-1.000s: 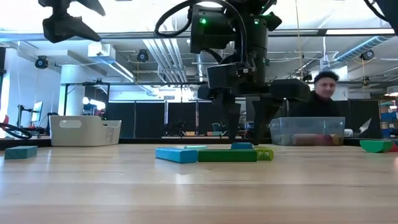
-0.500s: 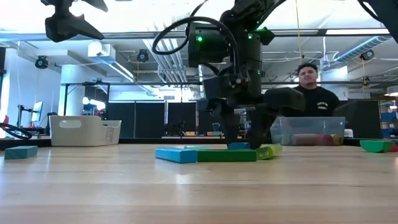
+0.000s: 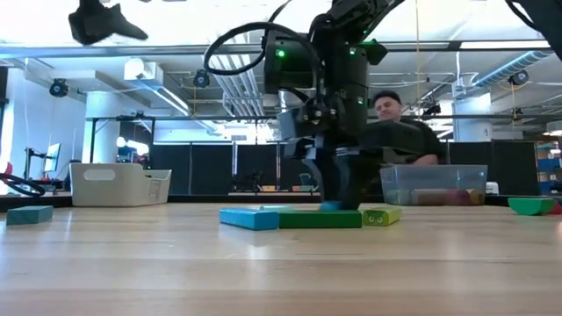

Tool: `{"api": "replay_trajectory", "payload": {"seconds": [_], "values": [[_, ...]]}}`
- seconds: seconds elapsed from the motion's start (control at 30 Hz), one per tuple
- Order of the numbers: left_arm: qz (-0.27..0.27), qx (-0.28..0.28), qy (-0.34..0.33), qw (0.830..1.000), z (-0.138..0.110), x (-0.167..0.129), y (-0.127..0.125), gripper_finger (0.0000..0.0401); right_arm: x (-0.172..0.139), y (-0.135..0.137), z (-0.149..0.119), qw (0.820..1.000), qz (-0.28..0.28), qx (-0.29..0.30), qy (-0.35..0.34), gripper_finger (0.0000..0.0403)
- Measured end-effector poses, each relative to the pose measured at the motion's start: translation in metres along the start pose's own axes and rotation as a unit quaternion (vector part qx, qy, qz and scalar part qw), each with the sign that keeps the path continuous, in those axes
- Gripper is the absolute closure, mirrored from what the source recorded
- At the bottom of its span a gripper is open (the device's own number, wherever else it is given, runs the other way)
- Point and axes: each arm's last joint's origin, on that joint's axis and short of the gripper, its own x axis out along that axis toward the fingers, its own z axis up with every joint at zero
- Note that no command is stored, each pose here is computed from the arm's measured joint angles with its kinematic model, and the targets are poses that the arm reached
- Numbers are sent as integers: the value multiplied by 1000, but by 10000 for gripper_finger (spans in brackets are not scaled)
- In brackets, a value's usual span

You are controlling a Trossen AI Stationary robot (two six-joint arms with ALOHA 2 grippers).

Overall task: Sort blocks
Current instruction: Put the blue half cylindrical block into the gray bin

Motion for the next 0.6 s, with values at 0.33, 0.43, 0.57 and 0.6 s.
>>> {"api": "replay_trajectory", "payload": {"seconds": [0.33, 0.43, 0.57, 0.6], "values": [[4, 299, -9, 954, 32, -26, -15, 145, -109, -17, 11, 969, -1, 179, -170, 278], [42, 386, -35, 921, 43, -22, -25, 145, -151, -26, 9, 937, 6, 243, -251, 278], [97, 464, -63, 878, 60, -16, -43, 145, -205, -39, 1, 871, 39, 327, -366, 278], [100, 480, -68, 869, 64, -14, -47, 145, -216, -42, -1, 854, 44, 342, -389, 278]]}}
